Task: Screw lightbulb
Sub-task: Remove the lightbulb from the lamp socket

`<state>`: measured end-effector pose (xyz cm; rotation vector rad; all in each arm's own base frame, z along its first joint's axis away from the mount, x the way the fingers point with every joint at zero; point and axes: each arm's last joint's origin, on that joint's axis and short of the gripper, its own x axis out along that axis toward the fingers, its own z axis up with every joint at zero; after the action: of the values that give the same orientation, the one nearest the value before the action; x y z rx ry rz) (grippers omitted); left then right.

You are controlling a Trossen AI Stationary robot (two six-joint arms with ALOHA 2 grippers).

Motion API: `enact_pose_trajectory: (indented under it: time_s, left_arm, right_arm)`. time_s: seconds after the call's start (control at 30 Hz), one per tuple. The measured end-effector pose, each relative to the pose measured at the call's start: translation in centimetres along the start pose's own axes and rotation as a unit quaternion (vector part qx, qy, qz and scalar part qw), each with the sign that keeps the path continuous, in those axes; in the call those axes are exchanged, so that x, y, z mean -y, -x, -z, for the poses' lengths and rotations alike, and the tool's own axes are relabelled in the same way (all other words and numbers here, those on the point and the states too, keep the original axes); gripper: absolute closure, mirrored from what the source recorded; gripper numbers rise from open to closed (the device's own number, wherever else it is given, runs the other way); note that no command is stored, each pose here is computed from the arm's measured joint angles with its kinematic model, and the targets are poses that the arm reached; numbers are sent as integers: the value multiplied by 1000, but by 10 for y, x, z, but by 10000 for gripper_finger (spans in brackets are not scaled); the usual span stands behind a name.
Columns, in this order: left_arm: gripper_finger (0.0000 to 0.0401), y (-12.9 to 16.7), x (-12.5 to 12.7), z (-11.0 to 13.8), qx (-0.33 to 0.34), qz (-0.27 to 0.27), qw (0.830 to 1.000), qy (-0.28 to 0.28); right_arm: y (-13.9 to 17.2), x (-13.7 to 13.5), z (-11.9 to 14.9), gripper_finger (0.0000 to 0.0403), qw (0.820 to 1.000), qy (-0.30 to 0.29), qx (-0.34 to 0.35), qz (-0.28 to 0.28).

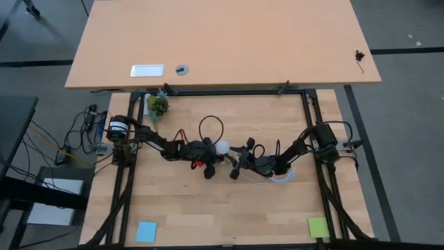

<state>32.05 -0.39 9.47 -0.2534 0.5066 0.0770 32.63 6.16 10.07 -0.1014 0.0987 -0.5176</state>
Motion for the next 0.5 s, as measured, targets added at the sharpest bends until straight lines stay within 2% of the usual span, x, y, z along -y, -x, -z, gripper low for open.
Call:
enact_pose_trajectory:
  time_s: [0.5]
  left_arm:
    - [401, 0, 2, 1, -8, 30, 999, -8]
  right_arm:
    - [16, -15, -4, 253, 1000, 8, 10, 14]
